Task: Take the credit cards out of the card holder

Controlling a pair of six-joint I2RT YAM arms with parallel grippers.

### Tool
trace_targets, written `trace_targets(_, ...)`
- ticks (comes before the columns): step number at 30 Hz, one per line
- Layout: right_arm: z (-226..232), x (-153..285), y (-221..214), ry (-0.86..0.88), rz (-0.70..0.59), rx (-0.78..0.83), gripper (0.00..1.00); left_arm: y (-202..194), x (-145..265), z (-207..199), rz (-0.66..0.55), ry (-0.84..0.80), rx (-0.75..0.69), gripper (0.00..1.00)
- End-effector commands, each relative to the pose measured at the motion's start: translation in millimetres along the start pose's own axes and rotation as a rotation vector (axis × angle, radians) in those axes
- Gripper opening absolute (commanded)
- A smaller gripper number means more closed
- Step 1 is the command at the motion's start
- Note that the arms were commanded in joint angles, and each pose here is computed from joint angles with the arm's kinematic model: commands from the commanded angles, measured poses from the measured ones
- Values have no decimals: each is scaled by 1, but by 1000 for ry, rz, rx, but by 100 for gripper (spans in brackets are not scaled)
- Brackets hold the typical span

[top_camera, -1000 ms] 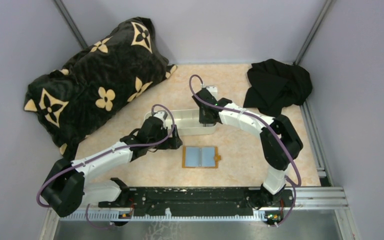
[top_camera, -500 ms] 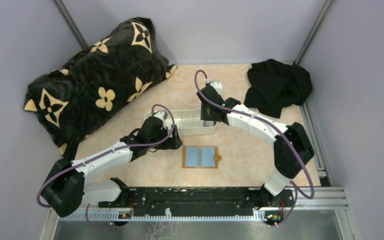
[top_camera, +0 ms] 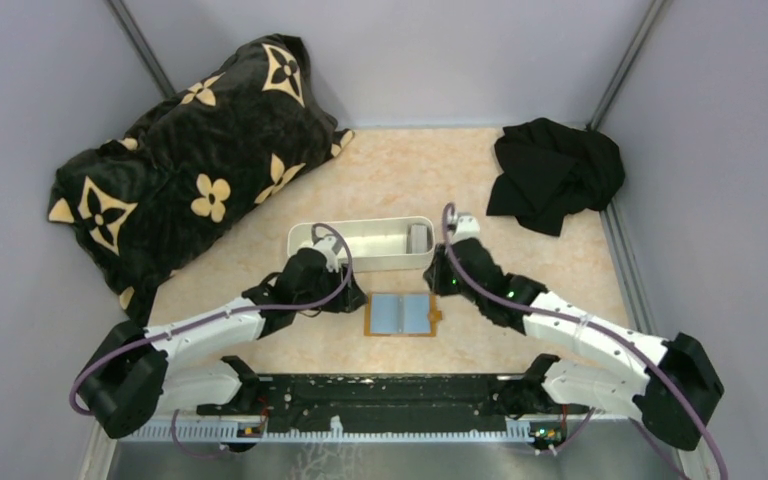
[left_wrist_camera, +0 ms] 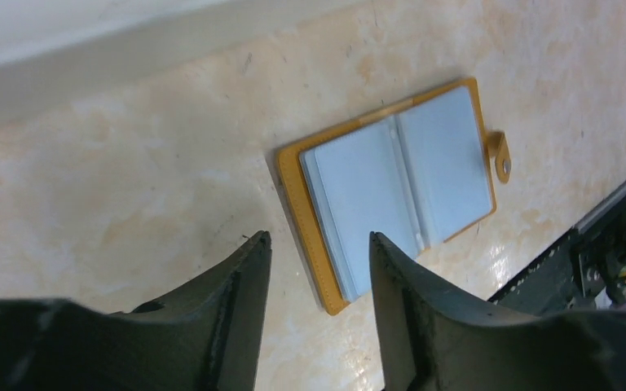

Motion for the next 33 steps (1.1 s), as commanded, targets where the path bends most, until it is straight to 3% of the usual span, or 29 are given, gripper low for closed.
trace_targets(1,31,-6,-42,95,71,7,16,-18,-1,-19,32,-130,1,59)
trace_targets(3,34,-11,-55,93,98,-1,15,-25,0,-31,41,-182,1,76)
trace_targets(5,32,-16,-63,81,102,-31,13,-32,1,-40,46,-210,6,80)
trace_targets(14,6,-20,-106,0,172,-30,0,-58,0,-41,74,-219,45,80)
trace_targets(33,-8,-38,-148,-44,321,-25,0,-49,-15,-60,98,-240,-23,80)
Point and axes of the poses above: each gripper's point midway between its finger pads, its own x axis back along the fingers, its own z axis along the line the jaws close on, y = z × x, the point moved 5 cm from there along x, back along the fingers, and after that the axes turned 9 degrees about x, right-handed, at the moved point
